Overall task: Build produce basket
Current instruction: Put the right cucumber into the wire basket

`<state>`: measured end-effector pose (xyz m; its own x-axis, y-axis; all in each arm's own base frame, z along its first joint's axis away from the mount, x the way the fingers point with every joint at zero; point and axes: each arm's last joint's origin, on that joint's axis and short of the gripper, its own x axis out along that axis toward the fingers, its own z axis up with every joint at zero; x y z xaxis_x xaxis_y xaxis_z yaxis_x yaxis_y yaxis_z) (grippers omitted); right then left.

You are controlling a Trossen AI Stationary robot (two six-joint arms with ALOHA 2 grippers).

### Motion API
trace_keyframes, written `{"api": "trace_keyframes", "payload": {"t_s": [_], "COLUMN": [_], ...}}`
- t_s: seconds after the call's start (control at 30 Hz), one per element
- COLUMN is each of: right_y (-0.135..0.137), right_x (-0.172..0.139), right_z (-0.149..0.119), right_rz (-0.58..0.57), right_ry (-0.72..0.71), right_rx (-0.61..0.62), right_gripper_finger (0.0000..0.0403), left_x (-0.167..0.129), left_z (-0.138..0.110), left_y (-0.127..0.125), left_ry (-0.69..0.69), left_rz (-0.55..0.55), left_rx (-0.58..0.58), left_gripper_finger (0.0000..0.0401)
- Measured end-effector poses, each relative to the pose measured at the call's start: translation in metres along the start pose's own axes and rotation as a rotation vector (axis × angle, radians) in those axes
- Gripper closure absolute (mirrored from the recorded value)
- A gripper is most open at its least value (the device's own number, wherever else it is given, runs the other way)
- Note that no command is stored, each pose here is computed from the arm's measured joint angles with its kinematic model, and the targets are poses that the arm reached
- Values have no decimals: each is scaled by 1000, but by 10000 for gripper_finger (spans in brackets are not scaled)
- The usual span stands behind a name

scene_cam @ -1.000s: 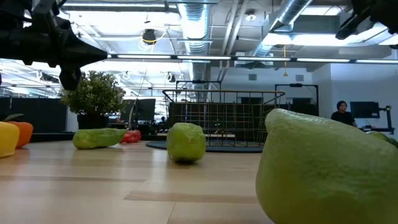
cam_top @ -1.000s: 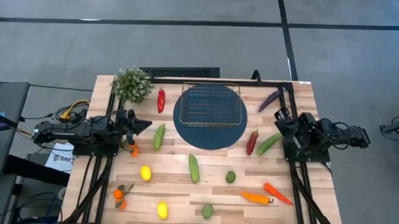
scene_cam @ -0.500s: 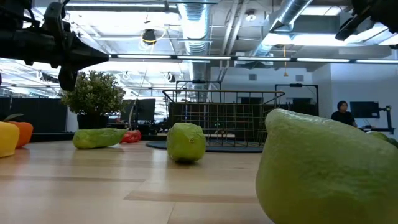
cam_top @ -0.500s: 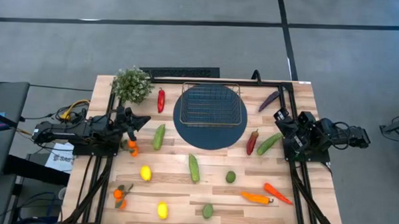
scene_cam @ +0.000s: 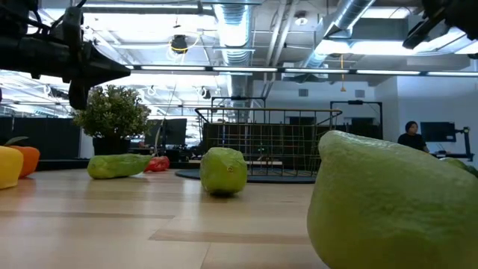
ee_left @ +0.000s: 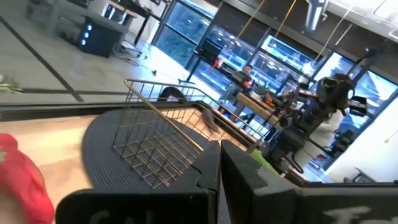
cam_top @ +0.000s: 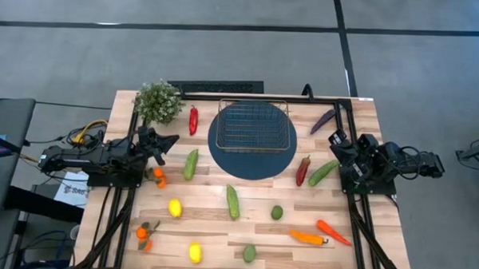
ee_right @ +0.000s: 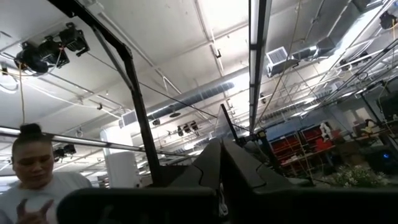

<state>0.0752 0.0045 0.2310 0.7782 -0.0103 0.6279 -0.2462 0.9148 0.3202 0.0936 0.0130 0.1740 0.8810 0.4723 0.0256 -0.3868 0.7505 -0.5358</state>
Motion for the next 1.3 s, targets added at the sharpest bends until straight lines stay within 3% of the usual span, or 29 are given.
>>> {"api": "trace_keyframes", "payload": {"t_s": [0.27, 0.4, 0.53, 0.67, 0.8, 0.93, 1.3], "right_y": [0, 0, -1, -1, -1, -1, -1], "right_x": [0, 0, 0, 0, 0, 0, 0], "right_z": [-1, -1, -2, -3, -4, -4, -3], "right_rz": [-3, -4, -6, -12, -13, -13, -14], "right_ry": [9, 11, 19, 35, 38, 38, 37], "right_rx": [0, -1, -1, -2, -2, -2, 22], "right_gripper_finger": [368, 368, 368, 368, 368, 368, 364], "left_x": [0, -2, -8, -9, -8, -5, -4], "left_z": [0, 11, 28, 34, 31, 26, 22], "left_y": [-2, -14, -25, -24, -22, -19, -17], "left_ry": [18, -7, -161, -239, -213, -177, -137], "left_rz": [-53, -285, -474, -432, -383, -315, -291], "left_rx": [-119, -112, -66, -76, -86, -166, -127], "left_gripper_finger": [401, 401, 401, 401, 401, 401, 394]}}
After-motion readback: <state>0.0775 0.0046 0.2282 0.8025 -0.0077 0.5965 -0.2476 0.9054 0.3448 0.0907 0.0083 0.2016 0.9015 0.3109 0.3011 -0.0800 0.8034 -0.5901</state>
